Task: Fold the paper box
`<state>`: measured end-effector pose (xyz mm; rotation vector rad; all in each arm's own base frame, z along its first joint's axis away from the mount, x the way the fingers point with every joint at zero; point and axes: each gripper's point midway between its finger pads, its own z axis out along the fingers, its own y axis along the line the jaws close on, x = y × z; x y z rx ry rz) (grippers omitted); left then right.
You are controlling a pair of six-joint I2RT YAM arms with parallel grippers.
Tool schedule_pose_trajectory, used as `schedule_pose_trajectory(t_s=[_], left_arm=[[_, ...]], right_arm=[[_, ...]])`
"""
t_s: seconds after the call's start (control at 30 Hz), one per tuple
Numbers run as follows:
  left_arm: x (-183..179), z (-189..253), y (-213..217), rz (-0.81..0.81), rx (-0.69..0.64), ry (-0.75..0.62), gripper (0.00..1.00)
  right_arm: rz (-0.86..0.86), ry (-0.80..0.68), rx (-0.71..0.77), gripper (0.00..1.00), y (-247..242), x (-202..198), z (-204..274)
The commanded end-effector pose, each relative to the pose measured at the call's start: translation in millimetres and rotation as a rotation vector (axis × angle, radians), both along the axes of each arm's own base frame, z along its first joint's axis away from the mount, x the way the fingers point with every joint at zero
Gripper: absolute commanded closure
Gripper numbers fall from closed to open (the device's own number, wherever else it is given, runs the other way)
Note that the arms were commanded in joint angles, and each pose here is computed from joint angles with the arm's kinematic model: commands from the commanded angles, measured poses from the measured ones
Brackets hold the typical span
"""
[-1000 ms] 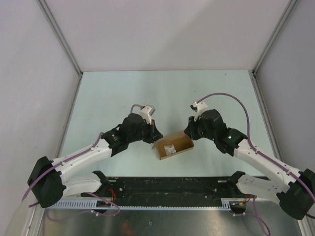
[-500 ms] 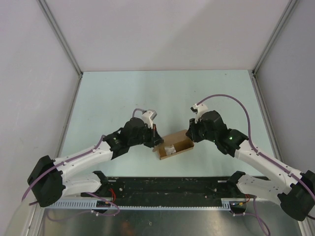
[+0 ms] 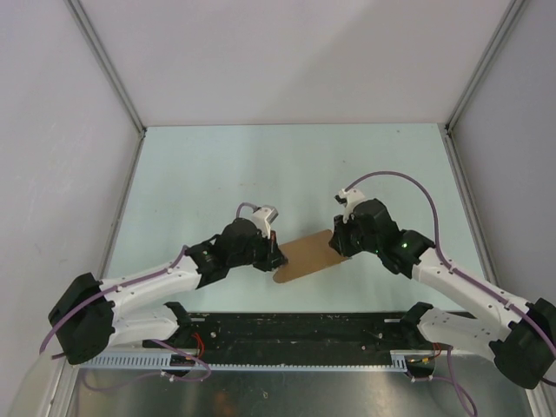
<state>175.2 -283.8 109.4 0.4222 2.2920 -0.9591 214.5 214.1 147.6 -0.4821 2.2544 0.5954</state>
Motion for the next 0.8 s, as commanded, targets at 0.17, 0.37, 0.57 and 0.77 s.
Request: schedule_pose_trajectory(t_s=[0.17, 0.37, 0.57, 0.77], left_arm=[[-2.8, -0.6, -8.0, -0.008, -0.038, -0.006, 1.00], [-4.6, -3.5, -8.7, -0.008, -0.037, -0.001, 1.00], [-5.9, -7.7, -11.0, -0.016, -0.028, 0.005, 1.00], [-9.4, -21.1, -12.3, -0.023, 0.007, 0.022, 1.00]], right_arm=[[0.018, 0.076, -0.034, 0.82, 1.9, -7.8, -21.8], [0.006, 0.094, -0.063, 0.82, -2.6, -9.2, -29.0], [0.007, 0.126, -0.087, 0.82, -4.9, -12.7, -40.2], [0.009, 0.148, -0.101, 0.82, -5.8, -14.6, -49.7]])
